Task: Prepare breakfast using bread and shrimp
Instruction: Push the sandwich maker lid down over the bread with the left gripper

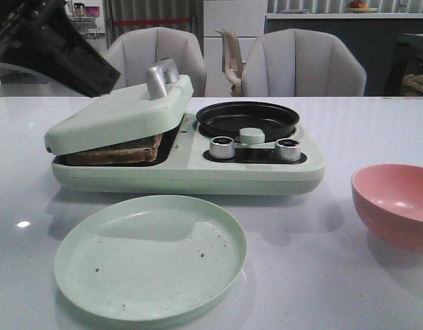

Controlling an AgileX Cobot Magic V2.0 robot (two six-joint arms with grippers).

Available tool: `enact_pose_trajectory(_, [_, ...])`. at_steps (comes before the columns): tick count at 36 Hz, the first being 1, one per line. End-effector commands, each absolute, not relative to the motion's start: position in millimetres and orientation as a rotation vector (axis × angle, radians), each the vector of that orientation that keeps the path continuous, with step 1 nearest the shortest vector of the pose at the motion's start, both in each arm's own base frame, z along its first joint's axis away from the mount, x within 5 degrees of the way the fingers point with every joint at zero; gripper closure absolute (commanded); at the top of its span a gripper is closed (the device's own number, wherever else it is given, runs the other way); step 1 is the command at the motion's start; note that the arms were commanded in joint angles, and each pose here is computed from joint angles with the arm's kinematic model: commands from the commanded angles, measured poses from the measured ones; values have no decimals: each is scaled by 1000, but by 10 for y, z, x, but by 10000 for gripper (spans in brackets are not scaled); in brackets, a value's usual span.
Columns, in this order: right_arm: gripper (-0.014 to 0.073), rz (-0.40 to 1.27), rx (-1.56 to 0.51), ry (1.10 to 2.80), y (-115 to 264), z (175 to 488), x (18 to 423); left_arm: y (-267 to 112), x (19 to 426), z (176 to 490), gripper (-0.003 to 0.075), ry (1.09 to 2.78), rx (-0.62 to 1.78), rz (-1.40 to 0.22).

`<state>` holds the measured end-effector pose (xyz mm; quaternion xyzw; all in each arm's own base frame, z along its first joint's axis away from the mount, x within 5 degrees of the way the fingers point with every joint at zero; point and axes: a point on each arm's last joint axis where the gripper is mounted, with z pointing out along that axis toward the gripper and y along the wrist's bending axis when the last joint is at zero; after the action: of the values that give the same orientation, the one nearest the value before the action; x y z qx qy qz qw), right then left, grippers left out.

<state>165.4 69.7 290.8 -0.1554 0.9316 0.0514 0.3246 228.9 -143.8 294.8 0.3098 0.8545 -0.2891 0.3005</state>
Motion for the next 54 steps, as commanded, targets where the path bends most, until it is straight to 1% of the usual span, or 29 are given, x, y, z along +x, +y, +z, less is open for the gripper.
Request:
enact_pose_trajectory(1, [120, 154, -399, 2347, 704, 3049, 1680, -1512, 2080, 3117, 619, 2161, 857, -764])
enact_pose_trajectory(6, [120, 154, -399, 2347, 704, 3049, 1680, -1498, 1873, 3135, 619, 2162, 855, -690])
enact_pose_trajectory(11, [120, 154, -399, 2347, 704, 3049, 1680, -1349, 1747, 3195, 618, 2193, 796, -534])
enact_pose_trajectory(15, [120, 154, -399, 2347, 704, 3049, 1680, -1224, 1640, 3308, 618, 2163, 740, -473])
enact_pose_trajectory(25, [120, 154, -399, 2347, 704, 3049, 1680, -1094, 1460, 3541, 619, 2017, 694, -487])
enact_pose_trajectory(43, [120, 161, -397, 2329, 710, 3060, 1691, -1094, 1469, 3566, 619, 1990, 680, -488])
enact_pose_trajectory(47, [120, 175, -392, 2298, 723, 3081, 1708, -1094, 1469, 3566, 619, 1990, 680, -488])
enact_pose_trajectory(51, [120, 97, -422, 2291, 676, 3077, 1729, -1094, 1469, 3566, 619, 1990, 680, -488])
enact_pose_trajectory(54, [120, 28, -370, 2314, 573, 3082, 1760, -1094, 1470, 3568, 619, 1988, 678, -488])
